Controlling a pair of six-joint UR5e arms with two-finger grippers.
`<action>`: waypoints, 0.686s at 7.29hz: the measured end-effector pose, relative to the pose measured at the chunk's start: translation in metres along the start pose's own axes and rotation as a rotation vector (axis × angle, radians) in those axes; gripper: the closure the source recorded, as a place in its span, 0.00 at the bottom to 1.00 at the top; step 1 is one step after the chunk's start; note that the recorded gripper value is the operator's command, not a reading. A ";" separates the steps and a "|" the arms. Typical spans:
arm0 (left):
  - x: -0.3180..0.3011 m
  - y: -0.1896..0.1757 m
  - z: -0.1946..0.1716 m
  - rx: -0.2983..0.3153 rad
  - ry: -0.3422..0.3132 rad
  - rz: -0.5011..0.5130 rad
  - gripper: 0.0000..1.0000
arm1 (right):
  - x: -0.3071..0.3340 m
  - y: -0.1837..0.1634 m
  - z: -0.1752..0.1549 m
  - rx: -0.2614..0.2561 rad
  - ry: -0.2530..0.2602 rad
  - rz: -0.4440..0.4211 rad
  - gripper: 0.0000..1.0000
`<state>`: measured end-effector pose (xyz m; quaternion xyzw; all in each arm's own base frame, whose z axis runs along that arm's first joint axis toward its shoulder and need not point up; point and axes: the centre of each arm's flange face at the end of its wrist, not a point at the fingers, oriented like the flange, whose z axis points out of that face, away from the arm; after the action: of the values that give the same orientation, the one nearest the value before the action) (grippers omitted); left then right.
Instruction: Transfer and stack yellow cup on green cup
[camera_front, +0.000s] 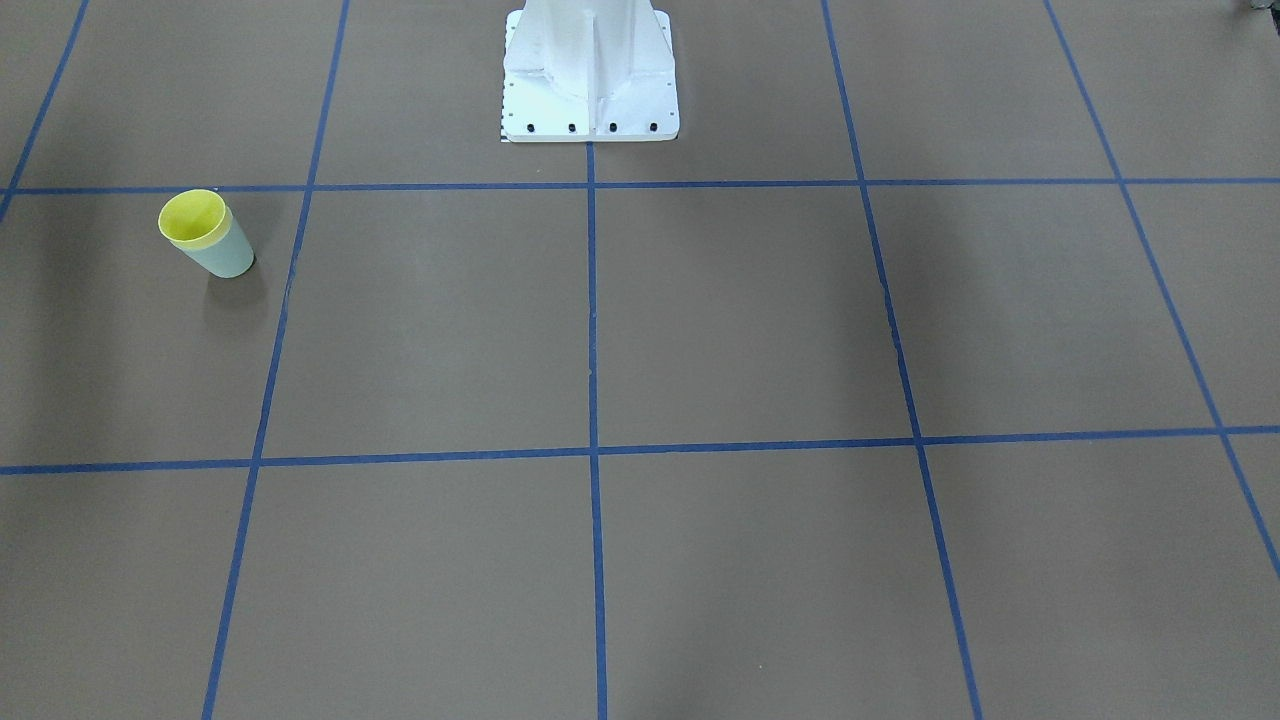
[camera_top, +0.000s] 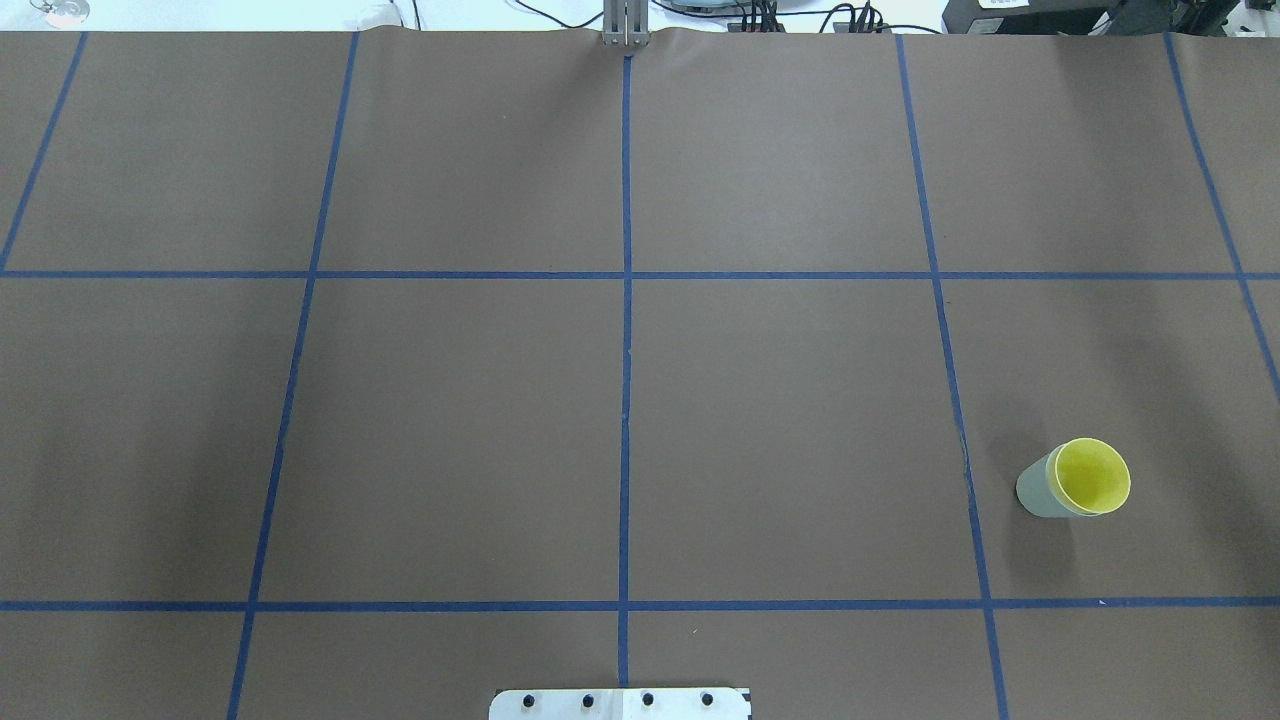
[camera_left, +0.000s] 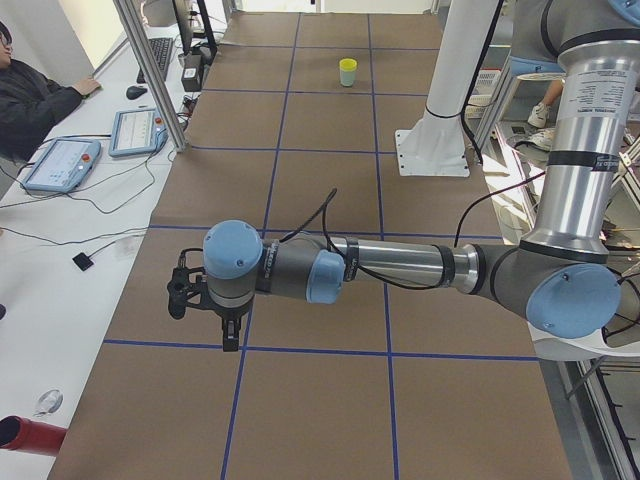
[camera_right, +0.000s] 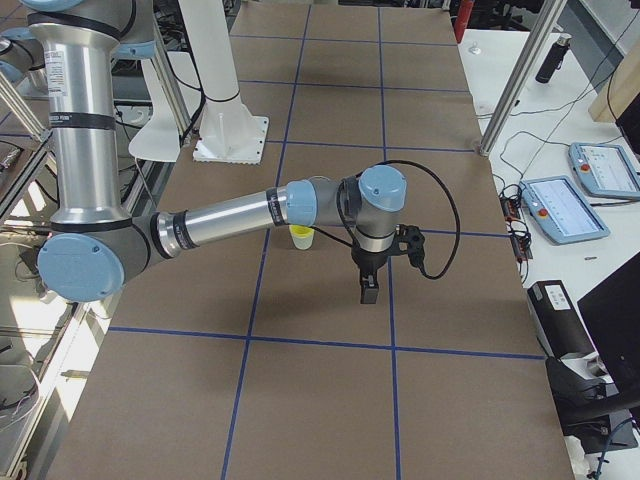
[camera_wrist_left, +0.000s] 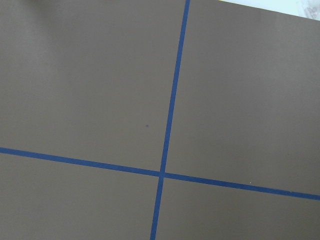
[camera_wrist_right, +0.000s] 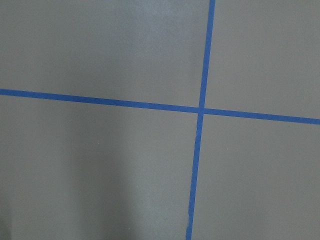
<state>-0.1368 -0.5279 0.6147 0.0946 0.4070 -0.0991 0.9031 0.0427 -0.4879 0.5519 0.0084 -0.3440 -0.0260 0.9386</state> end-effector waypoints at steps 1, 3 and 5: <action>-0.005 0.005 0.010 0.010 -0.047 0.024 0.00 | 0.005 0.004 0.004 -0.008 -0.002 0.009 0.01; 0.022 0.007 0.036 -0.019 -0.099 0.091 0.00 | 0.014 0.010 0.015 -0.028 -0.003 0.025 0.01; 0.053 0.024 0.043 -0.084 -0.144 0.175 0.00 | 0.022 0.010 0.024 -0.036 -0.003 0.032 0.01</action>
<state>-0.0658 -0.5209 0.6050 0.0847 0.3350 -0.0092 0.9383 0.0444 -0.4794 0.5854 -0.0143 -0.3448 -0.0170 0.9384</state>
